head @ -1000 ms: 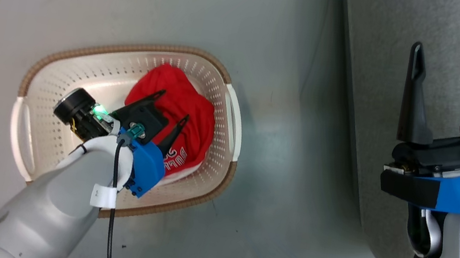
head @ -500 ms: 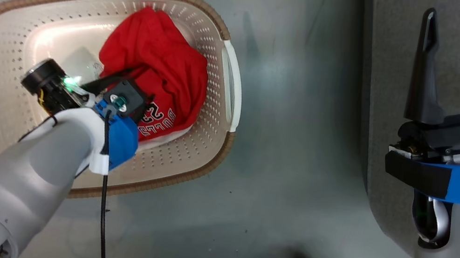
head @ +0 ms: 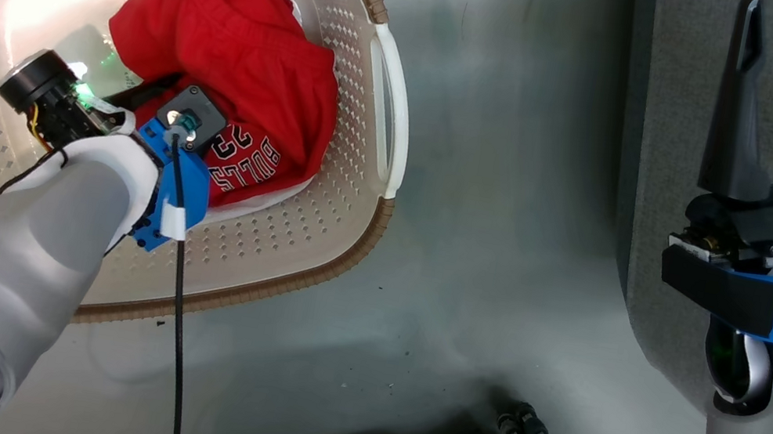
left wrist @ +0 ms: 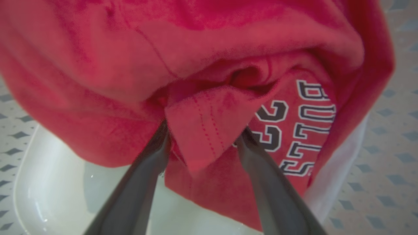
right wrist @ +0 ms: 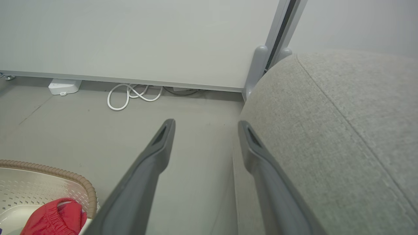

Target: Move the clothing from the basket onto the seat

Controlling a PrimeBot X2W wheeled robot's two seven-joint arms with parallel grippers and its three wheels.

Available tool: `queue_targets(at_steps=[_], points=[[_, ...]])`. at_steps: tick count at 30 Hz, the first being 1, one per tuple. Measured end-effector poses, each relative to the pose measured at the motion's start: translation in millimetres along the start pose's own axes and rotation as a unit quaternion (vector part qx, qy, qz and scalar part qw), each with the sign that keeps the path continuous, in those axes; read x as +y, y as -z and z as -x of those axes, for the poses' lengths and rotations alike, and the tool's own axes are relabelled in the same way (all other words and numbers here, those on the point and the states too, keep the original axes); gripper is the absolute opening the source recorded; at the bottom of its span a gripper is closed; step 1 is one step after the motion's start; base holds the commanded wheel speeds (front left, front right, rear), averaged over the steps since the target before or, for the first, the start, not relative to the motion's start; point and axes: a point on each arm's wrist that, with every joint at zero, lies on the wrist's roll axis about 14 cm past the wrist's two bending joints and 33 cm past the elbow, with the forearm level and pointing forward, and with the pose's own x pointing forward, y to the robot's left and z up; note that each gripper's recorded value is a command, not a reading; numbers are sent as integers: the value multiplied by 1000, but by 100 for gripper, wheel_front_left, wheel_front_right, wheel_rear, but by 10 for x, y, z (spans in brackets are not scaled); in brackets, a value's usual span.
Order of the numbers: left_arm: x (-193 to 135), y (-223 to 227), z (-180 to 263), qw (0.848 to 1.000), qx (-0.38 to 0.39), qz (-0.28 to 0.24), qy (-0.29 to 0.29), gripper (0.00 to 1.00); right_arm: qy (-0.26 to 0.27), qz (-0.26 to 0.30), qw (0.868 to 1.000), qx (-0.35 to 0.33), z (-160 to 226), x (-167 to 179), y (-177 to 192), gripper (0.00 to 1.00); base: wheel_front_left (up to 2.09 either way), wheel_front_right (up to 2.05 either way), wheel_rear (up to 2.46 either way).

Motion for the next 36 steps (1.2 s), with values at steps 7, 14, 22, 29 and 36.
queue_targets(at_steps=[7,14,22,29,36], points=[[-36,13,-37,1000,15,-10,7,100,0,1,1000,6,-5,4,63,100,0,0,0],[-41,64,-15,999,33,-12,8,0,0,0,1000,3,-16,14,47,100,0,0,0],[-62,-47,51,1000,21,-9,7,0,1,-3,1000,-3,-23,11,-13,100,0,0,0],[-203,-332,194,1000,-25,-11,14,0,1,-10,1000,-20,-31,23,-181,100,0,0,0],[-367,-743,469,996,-91,-12,13,0,-2,-16,999,-45,-11,33,-453,100,0,0,0]])
